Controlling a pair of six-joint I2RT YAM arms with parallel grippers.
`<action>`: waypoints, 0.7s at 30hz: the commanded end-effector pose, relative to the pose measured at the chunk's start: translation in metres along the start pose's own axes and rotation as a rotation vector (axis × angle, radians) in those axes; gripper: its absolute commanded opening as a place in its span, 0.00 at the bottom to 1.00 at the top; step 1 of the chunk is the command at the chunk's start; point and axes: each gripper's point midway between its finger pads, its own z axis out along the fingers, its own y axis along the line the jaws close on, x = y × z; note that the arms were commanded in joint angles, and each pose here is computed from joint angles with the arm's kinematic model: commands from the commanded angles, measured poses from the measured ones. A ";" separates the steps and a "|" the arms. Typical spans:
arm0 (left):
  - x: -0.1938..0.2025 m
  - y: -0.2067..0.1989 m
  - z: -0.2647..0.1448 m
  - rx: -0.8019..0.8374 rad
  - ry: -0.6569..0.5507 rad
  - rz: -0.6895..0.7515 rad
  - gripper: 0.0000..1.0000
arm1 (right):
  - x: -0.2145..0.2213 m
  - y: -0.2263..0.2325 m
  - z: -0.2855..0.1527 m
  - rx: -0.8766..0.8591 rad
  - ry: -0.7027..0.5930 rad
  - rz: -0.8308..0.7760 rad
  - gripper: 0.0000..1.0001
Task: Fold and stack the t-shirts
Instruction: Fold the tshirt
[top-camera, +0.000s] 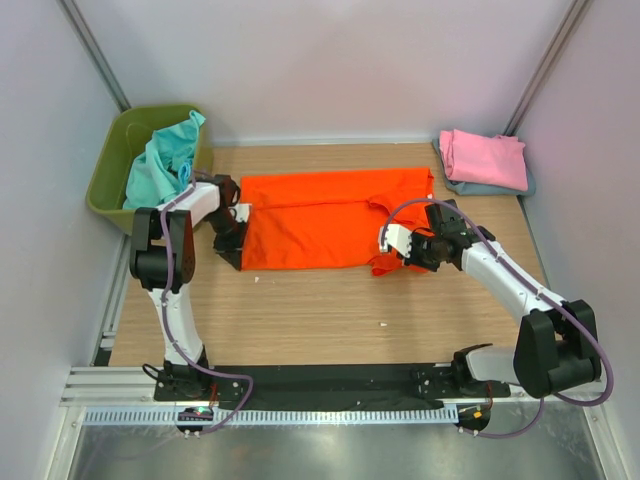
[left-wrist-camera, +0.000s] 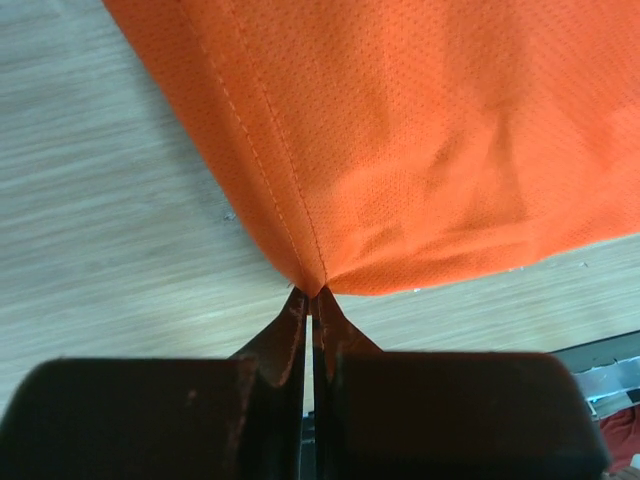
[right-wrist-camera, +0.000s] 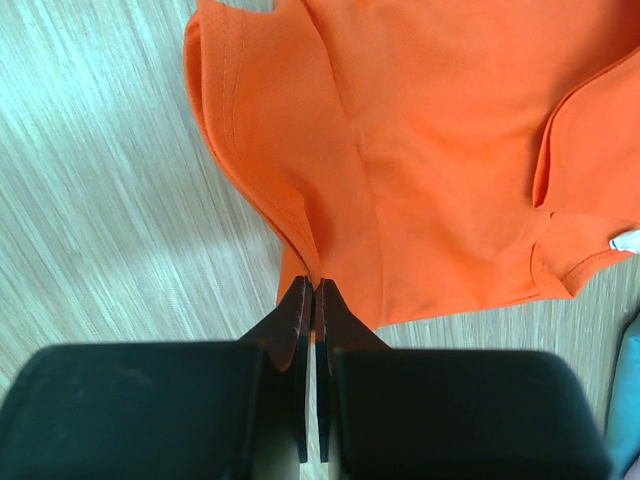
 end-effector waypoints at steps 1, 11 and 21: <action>-0.012 0.000 -0.035 -0.029 -0.083 0.021 0.00 | -0.014 -0.023 -0.015 0.096 -0.025 0.009 0.01; -0.029 -0.013 -0.092 -0.019 -0.166 0.113 0.00 | -0.041 -0.078 -0.051 0.310 -0.078 0.103 0.02; -0.048 -0.010 -0.092 -0.043 -0.134 0.179 0.00 | -0.052 -0.156 -0.065 0.471 -0.099 0.125 0.01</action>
